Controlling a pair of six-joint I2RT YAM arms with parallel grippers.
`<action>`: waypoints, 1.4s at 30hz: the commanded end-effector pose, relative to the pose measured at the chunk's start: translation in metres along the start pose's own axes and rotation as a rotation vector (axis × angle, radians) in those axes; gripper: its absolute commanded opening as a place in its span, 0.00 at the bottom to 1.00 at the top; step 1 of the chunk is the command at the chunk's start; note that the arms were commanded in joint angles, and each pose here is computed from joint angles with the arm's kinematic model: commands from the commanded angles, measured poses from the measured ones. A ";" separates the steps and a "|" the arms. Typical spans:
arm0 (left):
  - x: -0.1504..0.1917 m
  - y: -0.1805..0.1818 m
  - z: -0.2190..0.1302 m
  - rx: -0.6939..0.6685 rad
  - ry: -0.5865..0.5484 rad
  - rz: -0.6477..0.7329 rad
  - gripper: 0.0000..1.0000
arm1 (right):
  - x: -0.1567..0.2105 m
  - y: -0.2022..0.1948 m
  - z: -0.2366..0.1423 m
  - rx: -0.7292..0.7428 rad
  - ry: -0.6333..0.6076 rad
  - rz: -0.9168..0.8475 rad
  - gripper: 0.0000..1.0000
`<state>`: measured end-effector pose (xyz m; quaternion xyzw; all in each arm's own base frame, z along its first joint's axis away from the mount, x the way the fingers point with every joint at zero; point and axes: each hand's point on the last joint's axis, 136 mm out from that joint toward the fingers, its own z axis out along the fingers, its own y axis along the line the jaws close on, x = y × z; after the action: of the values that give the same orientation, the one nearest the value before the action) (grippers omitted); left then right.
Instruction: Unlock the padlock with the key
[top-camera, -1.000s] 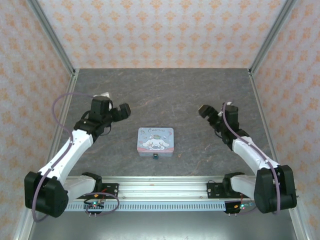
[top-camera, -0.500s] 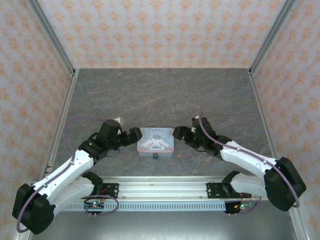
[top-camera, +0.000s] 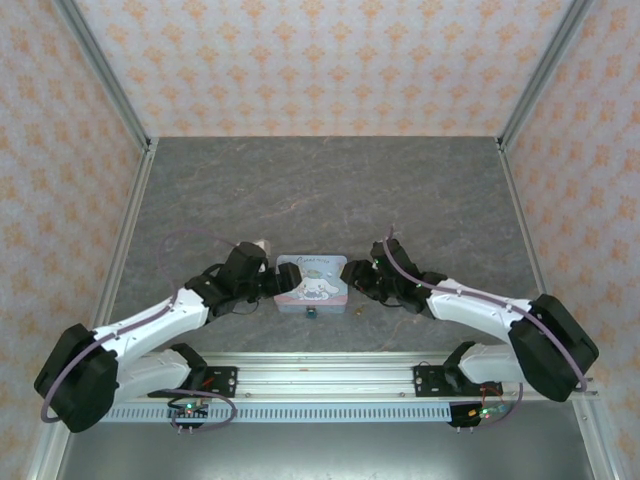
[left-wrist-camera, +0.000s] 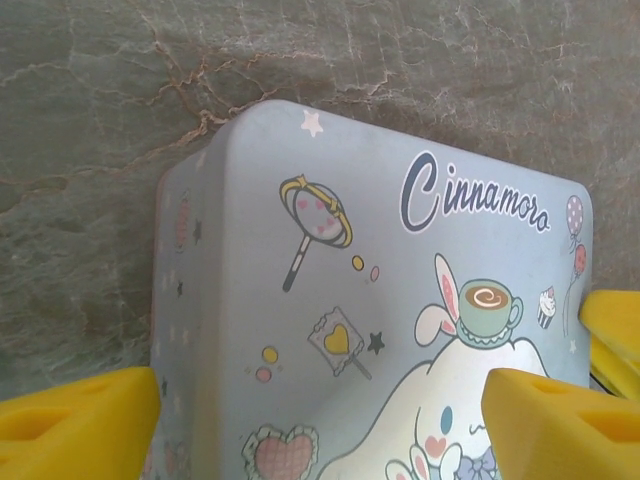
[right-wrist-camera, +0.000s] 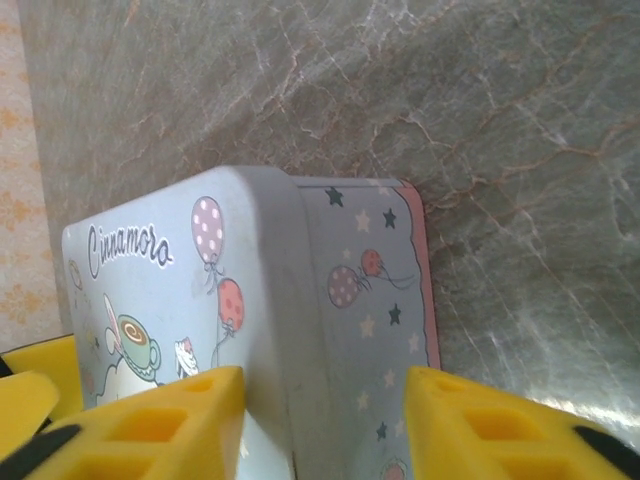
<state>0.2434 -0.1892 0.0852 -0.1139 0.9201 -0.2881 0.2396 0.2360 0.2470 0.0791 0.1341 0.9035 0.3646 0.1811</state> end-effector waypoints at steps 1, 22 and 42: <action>-0.018 -0.020 0.003 0.053 -0.062 -0.009 0.84 | -0.007 0.015 0.005 -0.039 -0.019 0.005 0.36; -0.105 -0.076 0.085 0.028 -0.076 0.048 0.88 | -0.110 0.020 0.036 0.019 -0.177 0.105 0.26; -0.137 -0.028 0.042 -0.075 -0.220 -0.067 1.00 | -0.132 0.013 -0.026 0.145 -0.285 0.042 1.00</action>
<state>0.3801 -0.2055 0.0975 -0.1648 0.9098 -0.2480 0.2891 0.3568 0.2166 0.1165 0.2242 0.8784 0.3291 0.2643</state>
